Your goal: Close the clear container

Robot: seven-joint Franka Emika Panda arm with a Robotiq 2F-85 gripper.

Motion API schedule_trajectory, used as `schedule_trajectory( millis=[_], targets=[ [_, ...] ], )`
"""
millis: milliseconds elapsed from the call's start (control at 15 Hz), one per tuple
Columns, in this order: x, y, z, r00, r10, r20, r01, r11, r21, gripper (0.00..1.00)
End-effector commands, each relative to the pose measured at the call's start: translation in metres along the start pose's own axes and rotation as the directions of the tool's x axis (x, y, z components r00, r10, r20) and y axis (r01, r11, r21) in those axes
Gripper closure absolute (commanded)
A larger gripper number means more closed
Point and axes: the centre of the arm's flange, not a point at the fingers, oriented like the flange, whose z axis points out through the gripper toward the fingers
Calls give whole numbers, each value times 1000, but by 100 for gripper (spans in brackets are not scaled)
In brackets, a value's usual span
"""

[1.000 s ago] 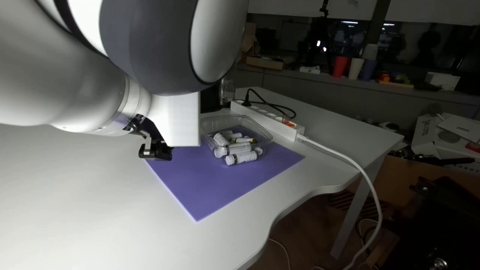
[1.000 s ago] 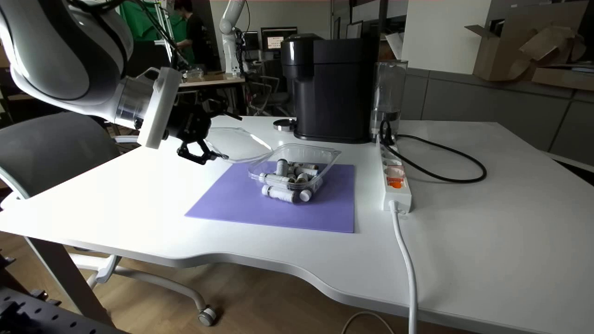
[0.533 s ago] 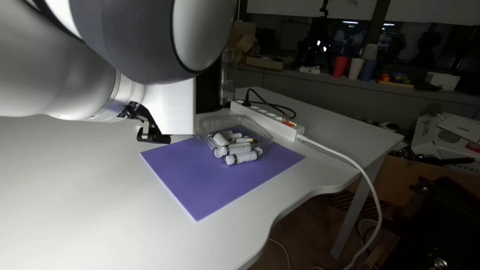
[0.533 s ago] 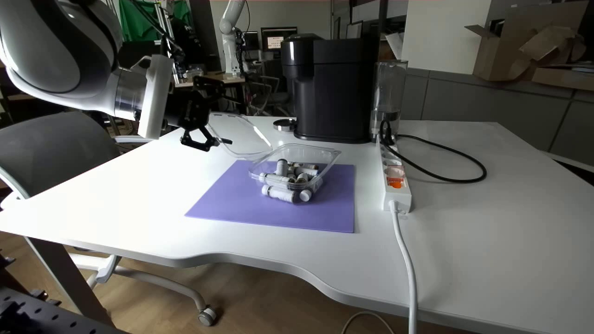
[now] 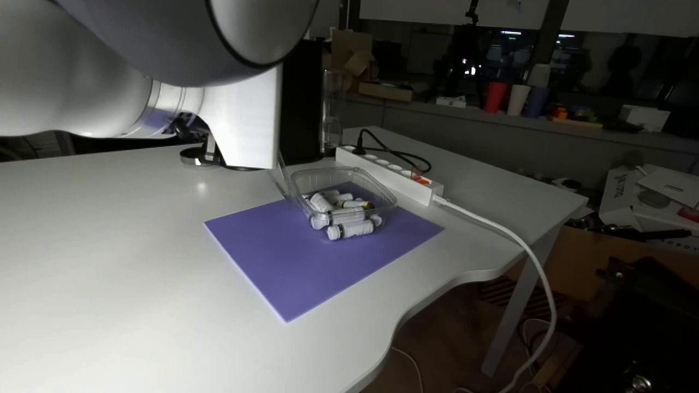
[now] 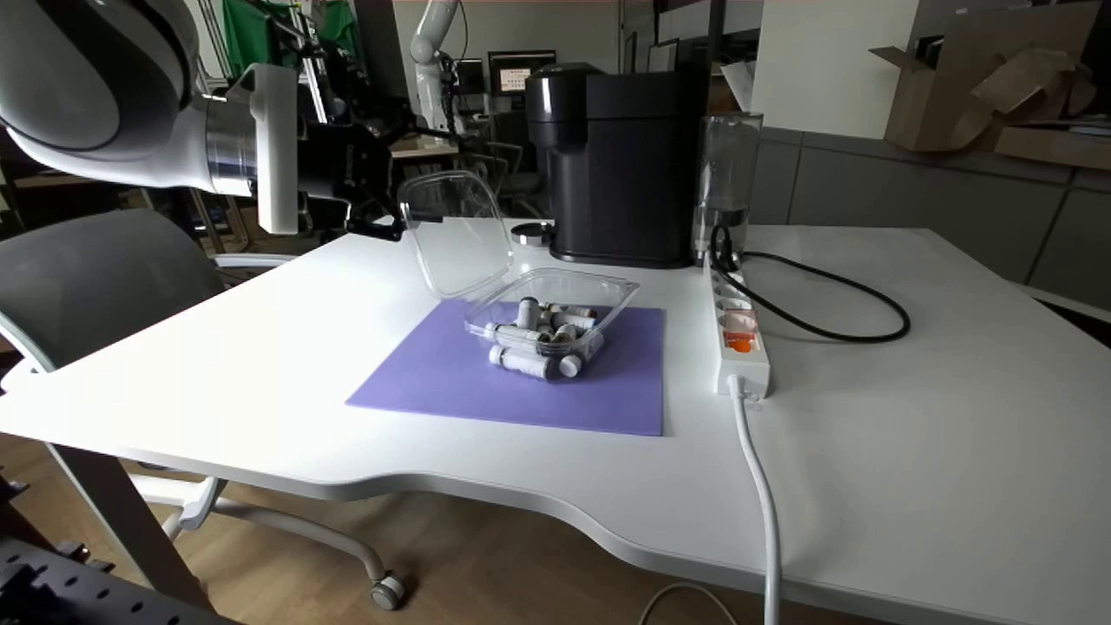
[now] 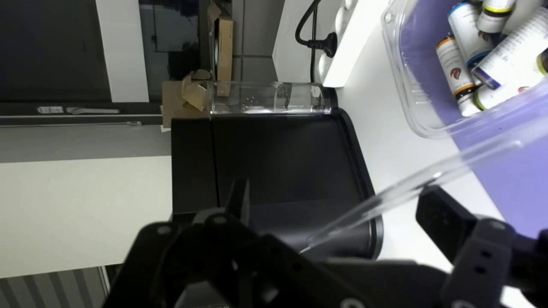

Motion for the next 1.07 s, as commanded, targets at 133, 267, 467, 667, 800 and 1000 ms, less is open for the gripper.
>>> schedule_trajectory(
  millis=[133,267,467,667,800,1000],
  targets=[
    [-31,21,18,984,109,139,-113,993,25,0],
    [-41,25,29,972,135,195,-146,988,42,0],
    [-54,29,46,951,165,261,-189,980,68,0],
    [-69,35,64,922,207,327,-248,965,88,0],
    [-82,38,79,897,230,377,-292,949,116,0],
    [-102,40,102,857,259,446,-378,904,201,0]
  ],
)
